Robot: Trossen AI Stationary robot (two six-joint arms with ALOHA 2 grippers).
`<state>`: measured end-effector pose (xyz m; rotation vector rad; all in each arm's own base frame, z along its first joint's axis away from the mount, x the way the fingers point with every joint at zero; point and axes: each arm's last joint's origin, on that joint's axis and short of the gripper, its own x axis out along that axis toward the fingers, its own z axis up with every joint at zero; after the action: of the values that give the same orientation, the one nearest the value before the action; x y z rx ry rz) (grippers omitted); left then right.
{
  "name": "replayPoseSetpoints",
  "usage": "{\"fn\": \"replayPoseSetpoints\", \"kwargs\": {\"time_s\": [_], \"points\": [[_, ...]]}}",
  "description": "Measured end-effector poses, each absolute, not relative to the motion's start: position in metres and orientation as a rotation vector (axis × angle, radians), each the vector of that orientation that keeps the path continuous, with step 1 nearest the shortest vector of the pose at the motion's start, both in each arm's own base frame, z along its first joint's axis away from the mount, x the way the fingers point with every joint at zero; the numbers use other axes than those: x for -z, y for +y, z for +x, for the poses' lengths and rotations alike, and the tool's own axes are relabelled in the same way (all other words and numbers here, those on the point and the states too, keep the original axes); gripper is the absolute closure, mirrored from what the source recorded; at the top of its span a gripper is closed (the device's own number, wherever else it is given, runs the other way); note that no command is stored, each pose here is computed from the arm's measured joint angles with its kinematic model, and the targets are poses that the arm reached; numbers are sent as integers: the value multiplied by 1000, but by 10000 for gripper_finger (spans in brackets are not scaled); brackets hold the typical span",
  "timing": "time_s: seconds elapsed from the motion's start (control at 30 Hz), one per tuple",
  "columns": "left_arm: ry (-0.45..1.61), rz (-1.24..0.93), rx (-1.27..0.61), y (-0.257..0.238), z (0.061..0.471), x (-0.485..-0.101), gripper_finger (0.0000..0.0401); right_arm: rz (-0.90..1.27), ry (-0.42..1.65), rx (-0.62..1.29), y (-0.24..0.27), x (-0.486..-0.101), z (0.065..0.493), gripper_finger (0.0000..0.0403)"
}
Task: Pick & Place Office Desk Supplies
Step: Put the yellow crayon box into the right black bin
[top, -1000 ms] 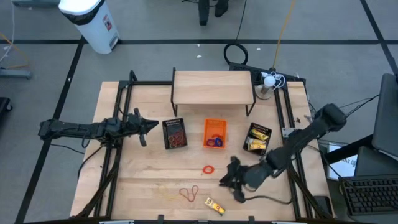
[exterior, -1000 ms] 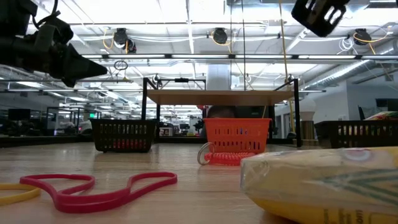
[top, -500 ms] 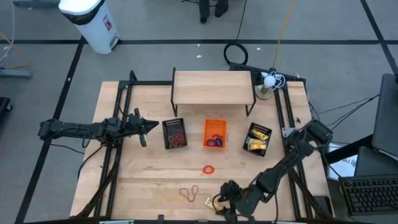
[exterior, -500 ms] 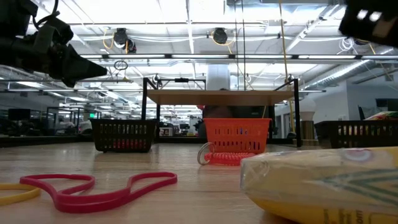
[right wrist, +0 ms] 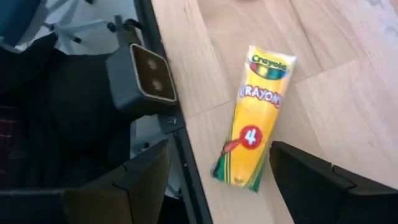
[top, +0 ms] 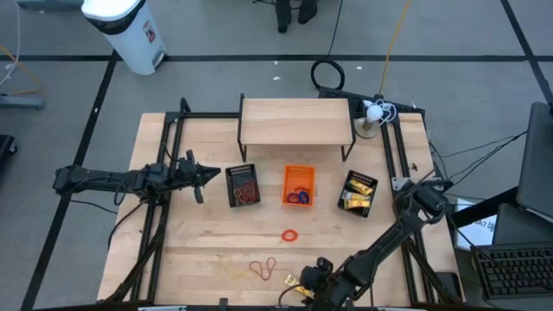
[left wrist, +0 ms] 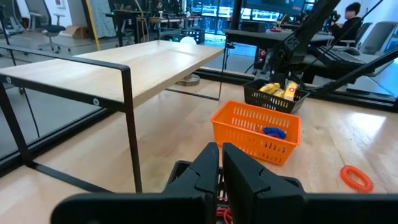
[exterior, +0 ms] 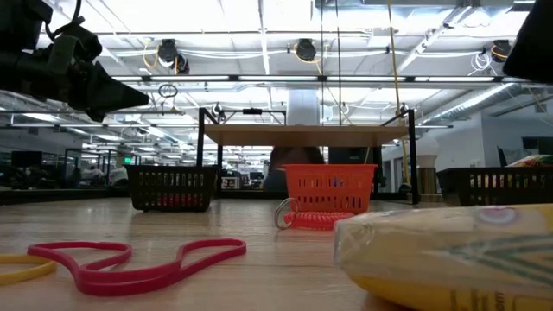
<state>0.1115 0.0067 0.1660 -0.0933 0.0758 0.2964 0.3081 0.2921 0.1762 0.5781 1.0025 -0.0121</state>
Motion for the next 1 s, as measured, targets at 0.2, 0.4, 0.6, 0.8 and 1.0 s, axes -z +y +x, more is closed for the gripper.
{"fn": "replayPoseSetpoints", "kwargs": {"time_s": [0.2,0.4,0.6,0.8,1.0], "points": [[75,-98,-297,7,111,-166,380,552,1030,48,294,-157,310,143],[76,-97,-298,7,111,-166,380,535,1049,103,295,-137,311,143],[76,-97,-297,7,111,-166,380,505,1034,124,294,-132,313,151],[76,-97,-297,7,111,-166,380,423,1027,138,283,-130,321,177],[77,-96,-297,7,111,-166,380,313,1134,241,266,-122,315,209]]}}
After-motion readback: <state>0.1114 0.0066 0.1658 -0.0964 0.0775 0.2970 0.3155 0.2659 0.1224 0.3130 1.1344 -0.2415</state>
